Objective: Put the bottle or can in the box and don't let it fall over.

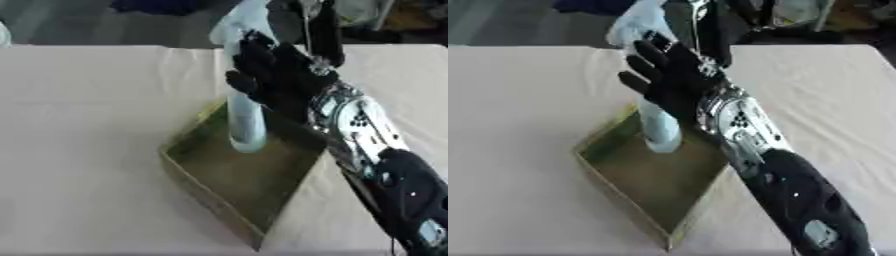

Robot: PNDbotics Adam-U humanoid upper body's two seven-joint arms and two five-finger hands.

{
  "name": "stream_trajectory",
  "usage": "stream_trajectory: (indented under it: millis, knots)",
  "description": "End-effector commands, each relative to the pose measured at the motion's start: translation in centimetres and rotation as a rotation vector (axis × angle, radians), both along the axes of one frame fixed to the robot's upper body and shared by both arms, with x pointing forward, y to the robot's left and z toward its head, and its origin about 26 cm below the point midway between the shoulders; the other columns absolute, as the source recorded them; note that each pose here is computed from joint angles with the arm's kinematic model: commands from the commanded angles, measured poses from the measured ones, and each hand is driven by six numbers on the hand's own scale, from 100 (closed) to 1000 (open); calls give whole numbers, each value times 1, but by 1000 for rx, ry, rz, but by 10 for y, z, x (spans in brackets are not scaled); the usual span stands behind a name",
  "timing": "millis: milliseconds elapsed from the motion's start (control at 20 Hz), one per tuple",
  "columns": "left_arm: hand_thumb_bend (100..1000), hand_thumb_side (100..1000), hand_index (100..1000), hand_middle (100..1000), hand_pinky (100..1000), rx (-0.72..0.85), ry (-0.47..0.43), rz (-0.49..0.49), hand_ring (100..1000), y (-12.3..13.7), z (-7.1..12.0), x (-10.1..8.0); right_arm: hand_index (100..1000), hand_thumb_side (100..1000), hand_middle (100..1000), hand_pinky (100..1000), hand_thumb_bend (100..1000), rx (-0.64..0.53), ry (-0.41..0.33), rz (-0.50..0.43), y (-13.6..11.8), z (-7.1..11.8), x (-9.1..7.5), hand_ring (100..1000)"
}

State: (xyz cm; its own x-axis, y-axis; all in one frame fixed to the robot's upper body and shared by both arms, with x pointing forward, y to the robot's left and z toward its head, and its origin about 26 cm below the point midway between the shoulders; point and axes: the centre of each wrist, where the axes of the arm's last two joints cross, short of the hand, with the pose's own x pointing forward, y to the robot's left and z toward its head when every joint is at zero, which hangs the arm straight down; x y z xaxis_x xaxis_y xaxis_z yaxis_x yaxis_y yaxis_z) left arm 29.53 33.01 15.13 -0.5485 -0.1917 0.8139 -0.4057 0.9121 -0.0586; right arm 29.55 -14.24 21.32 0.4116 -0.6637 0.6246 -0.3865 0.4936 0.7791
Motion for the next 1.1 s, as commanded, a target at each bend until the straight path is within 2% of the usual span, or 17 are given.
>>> stream_trajectory:
  millis: [50,400,850,1100]
  knots:
    - [547,698,805,831,1000,24,-30,2,943,3,10,0,945,1000,100,100,205,-31,15,13,-3,-4,-6,100]
    - [546,698,806,831,1000,20,-36,-3,943,1,12,0,942,1000,100,100,202,-93,156,-15,-12,-36,-14,100]
    - [547,697,805,831,1000,20,-42,-8,943,0,13,1,950,1000,100,100,199,-162,339,-32,-23,-66,-26,100]
    - [546,698,806,832,1000,20,-40,-6,944,0,13,1,949,1000,100,100,199,-164,355,-99,-35,-69,-25,100]
